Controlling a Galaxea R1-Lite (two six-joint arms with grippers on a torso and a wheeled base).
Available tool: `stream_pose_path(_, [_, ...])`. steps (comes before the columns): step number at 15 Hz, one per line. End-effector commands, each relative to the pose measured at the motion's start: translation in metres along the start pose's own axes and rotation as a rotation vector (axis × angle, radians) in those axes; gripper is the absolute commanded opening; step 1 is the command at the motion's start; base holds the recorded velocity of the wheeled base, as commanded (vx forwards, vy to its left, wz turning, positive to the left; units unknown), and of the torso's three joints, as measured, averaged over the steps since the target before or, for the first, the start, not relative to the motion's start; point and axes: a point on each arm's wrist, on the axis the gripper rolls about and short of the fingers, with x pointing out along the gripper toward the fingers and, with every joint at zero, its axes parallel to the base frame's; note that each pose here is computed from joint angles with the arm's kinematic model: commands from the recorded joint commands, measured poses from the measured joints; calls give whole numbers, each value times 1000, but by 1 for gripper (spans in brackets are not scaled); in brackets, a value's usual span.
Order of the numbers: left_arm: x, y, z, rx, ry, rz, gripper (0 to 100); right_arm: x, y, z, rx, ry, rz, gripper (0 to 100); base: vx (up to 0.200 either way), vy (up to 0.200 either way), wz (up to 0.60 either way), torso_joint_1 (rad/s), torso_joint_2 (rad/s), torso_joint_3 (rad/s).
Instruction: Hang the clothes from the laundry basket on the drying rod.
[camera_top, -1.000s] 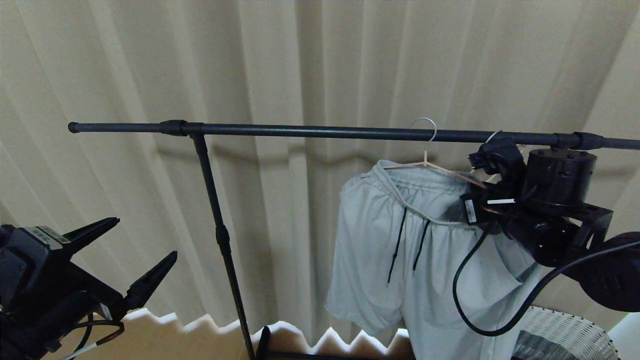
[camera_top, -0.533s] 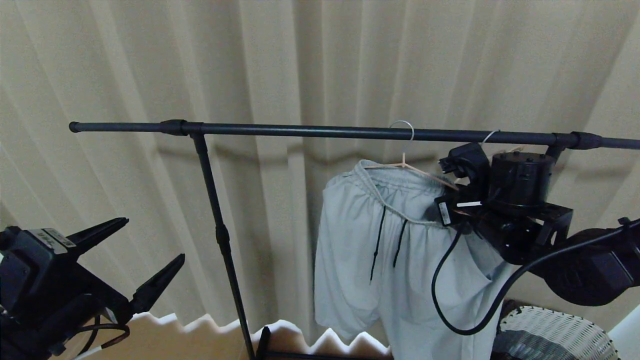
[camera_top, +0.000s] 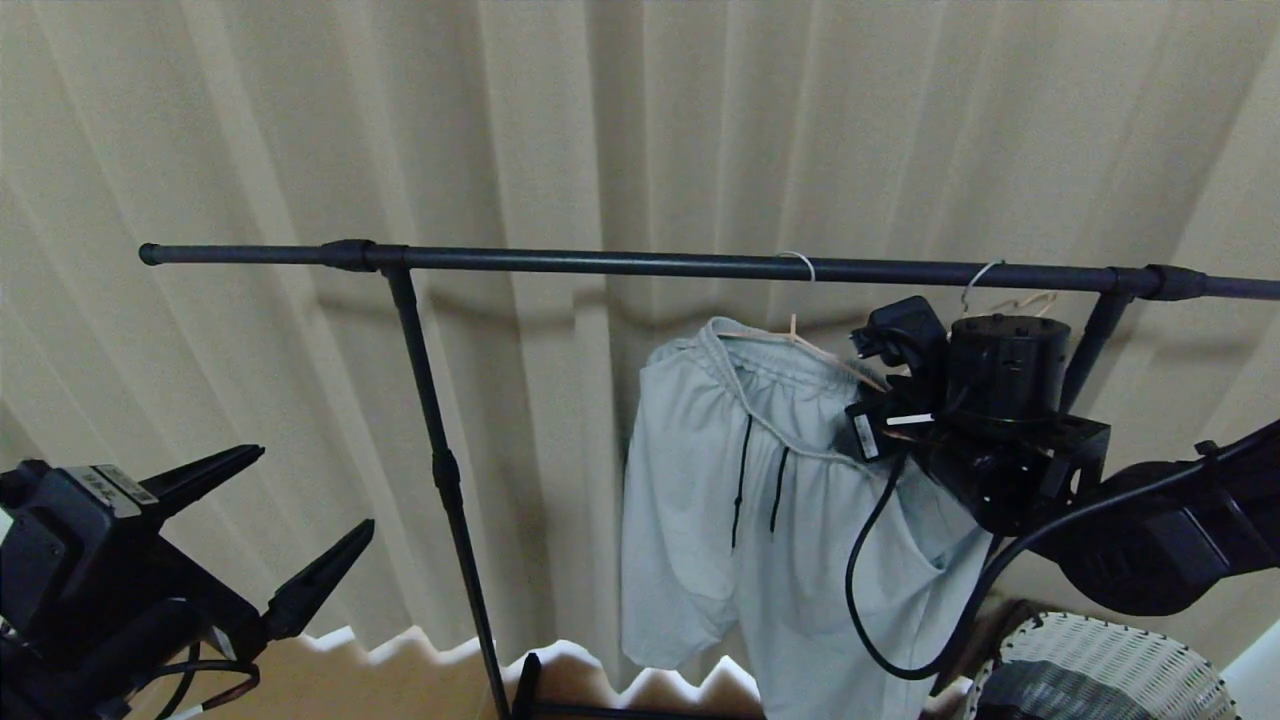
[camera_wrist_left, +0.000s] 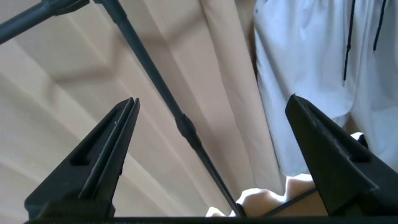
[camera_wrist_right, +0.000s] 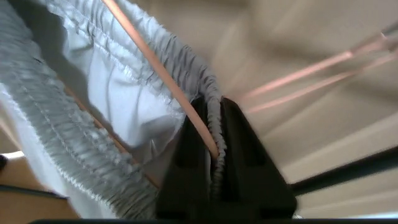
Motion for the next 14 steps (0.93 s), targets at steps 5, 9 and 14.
stream_pose_path(5, [-13,-1,6,3,-13,8,100,-4,5,3,24,-49,62,100,0,0,0,0,0,0])
stream_pose_path(9, [-21,-2,9,-2,-12,11,100,-4,9,4,38,-108,172,100,0,0,0,0,0,0])
stream_pose_path(14, [-23,-2,9,-3,-9,10,100,-7,22,-2,35,-155,299,100,0,0,0,0,0,0])
